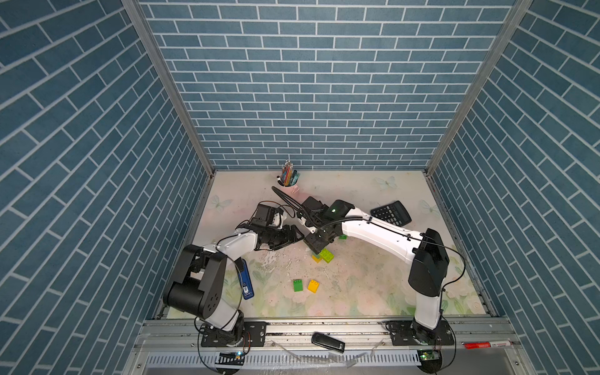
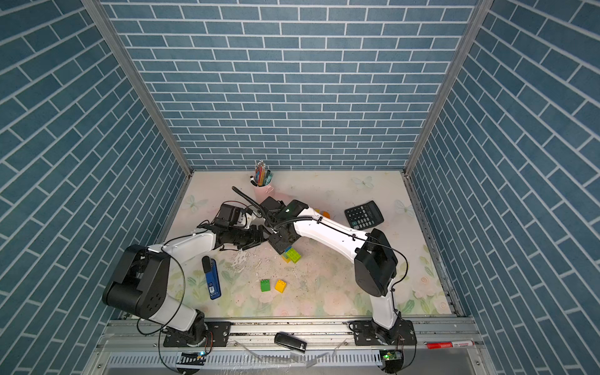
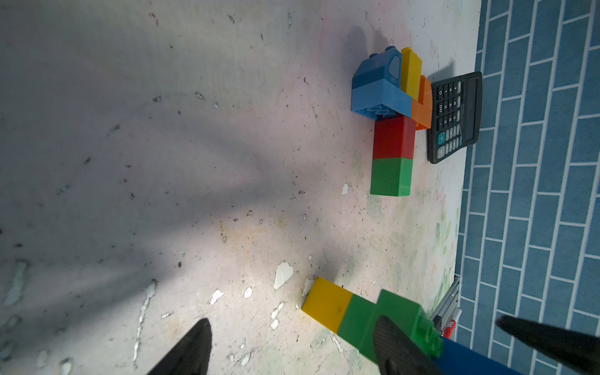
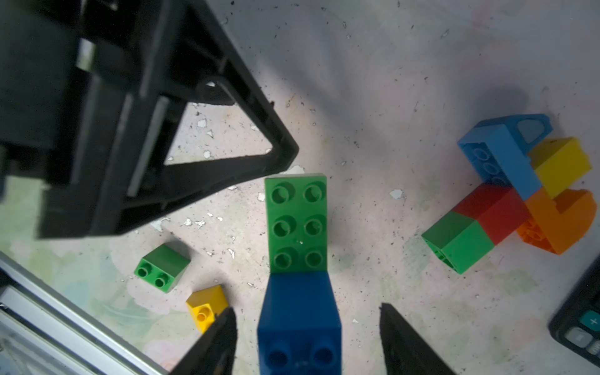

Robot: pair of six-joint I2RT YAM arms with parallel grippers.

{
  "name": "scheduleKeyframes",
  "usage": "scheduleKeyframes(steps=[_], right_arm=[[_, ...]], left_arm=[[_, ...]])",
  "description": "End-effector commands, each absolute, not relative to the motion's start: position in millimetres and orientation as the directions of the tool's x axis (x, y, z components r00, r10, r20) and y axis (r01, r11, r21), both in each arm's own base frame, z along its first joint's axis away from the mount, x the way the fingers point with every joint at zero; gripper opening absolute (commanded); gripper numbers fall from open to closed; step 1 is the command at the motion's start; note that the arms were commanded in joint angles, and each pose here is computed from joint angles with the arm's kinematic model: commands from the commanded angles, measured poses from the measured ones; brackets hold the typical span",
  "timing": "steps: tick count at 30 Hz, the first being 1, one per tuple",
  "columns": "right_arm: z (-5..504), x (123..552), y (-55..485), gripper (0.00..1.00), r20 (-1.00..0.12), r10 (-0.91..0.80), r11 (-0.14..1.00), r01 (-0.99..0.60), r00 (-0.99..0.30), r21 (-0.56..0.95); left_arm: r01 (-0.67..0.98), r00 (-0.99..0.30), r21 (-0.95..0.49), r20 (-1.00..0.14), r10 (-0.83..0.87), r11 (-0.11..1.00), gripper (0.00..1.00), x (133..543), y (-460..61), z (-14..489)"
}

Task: Assemble a fork with lego
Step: Assemble the lego brick with the lego brick, then pick up the lego brick from the center of the board.

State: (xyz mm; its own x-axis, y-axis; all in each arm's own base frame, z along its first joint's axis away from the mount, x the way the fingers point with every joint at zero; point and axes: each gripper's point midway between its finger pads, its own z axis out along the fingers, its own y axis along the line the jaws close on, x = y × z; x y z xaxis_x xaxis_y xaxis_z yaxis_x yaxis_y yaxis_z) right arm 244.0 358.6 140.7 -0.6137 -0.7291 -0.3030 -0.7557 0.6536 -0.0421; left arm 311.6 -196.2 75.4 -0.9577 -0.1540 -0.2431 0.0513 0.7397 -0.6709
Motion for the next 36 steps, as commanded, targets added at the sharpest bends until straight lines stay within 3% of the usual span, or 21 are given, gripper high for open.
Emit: scheduleKeyframes(steps=[1,6,16,22,29,36], right_arm=[[180.4,261.8,356.8,0.73,-0.442,-0.658,0.704,-0.707,-0.610,-0.073],[199.1,254.2,356.6,0.62,-0.558,-0.588,0.730,-0.681,-0.586,-0.053],[179.3,164.9,406.1,0.40,-0.586,-0.592,0.661,-0.749,-0.553,0.039],[136.7,132.1,432.7,0.40,-0.527,-0.583,0.691,-0.719,-0.618,0.078],[89.6,130.0,426.6,0.44,-0.424,-0.415,0.854,-0.506,-0.805,0.123],[57.2,129.0,420.1,0.50,-0.368,-0.304,0.931,-0.356,-0.879,0.082]], left_arm=[[0.063,-0.949,-0.666,-0.271,-0.162,0.743,0.81,313.9,-195.5,86.9],[0.045,-0.937,-0.638,-0.295,-0.189,0.769,0.81,309.6,-183.6,92.2],[-0.030,-0.873,-0.499,-0.409,-0.266,0.866,0.81,266.8,-129.4,102.7],[-0.111,-0.846,-0.509,-0.402,-0.350,0.853,0.83,235.7,-103.1,97.7],[-0.187,-0.777,-0.569,-0.413,-0.475,0.801,0.85,227.4,-79.5,102.1],[-0.272,-0.705,-0.548,-0.446,-0.551,0.791,0.86,221.7,-58.4,104.7]])
